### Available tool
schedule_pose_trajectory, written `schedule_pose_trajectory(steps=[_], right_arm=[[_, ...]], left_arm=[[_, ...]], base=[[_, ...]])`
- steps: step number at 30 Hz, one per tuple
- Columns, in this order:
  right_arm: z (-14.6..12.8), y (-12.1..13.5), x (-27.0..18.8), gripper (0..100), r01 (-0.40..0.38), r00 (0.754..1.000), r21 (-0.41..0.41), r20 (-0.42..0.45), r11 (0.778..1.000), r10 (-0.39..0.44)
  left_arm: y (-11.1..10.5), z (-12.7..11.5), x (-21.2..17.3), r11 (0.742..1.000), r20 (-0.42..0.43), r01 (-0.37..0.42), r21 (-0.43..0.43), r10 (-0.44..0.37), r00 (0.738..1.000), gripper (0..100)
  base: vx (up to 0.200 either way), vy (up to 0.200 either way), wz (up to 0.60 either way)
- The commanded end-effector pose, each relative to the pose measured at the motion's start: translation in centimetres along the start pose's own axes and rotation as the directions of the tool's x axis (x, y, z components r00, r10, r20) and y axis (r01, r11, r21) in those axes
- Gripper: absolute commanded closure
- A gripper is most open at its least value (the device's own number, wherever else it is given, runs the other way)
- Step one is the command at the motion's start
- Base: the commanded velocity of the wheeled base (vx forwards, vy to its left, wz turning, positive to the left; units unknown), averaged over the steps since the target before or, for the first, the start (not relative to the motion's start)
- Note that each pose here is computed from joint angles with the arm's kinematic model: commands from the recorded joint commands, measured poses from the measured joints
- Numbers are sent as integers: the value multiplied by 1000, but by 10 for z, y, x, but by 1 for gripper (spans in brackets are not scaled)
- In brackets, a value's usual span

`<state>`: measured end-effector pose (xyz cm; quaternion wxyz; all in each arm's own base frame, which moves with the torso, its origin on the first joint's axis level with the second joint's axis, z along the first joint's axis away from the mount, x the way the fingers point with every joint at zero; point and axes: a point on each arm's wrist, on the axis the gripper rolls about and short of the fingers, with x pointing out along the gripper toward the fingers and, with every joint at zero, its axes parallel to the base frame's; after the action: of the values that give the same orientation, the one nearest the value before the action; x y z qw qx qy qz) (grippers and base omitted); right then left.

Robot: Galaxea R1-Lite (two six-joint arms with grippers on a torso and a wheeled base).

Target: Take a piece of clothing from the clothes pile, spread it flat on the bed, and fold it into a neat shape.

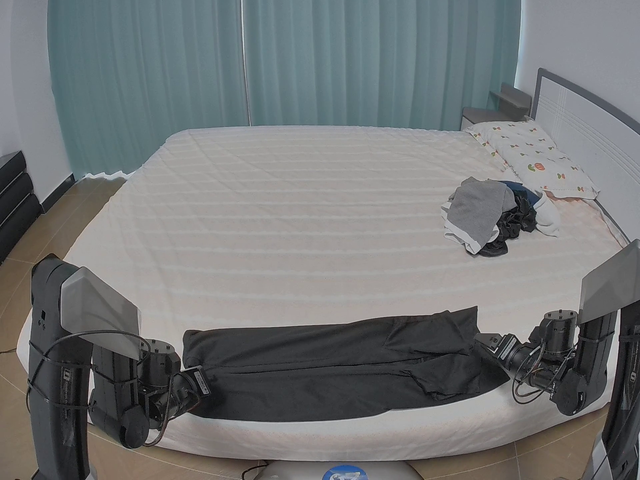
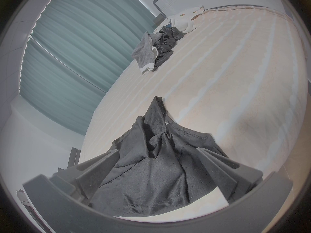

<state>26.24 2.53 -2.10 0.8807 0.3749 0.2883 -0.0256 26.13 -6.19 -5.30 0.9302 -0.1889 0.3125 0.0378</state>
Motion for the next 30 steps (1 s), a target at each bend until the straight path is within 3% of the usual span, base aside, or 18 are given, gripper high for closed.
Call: schedule_pose_trajectory(steps=[1,20,28,30], right_arm=[[1,1,0,0,-11,1000,-1,10,1000,11],[1,1,-1,0,-9,1000,-1,10,1000,9],[1,1,-1,0,-10,1000,1,7,1000,10],[0,1,-1,0,-10,1000,0,5,1000,10]], left_arm=[[0,2,1,1000,10,2,-4,-2,1000,100],[-2,8,6,1000,44,12,-26,-11,999,100],[-12,22,-5,999,96,46,-27,-43,994,100],[-12,23,-5,999,98,47,-25,-44,994,100]], base=[[0,0,0],[0,0,0],[0,0,0],[0,-200,0]])
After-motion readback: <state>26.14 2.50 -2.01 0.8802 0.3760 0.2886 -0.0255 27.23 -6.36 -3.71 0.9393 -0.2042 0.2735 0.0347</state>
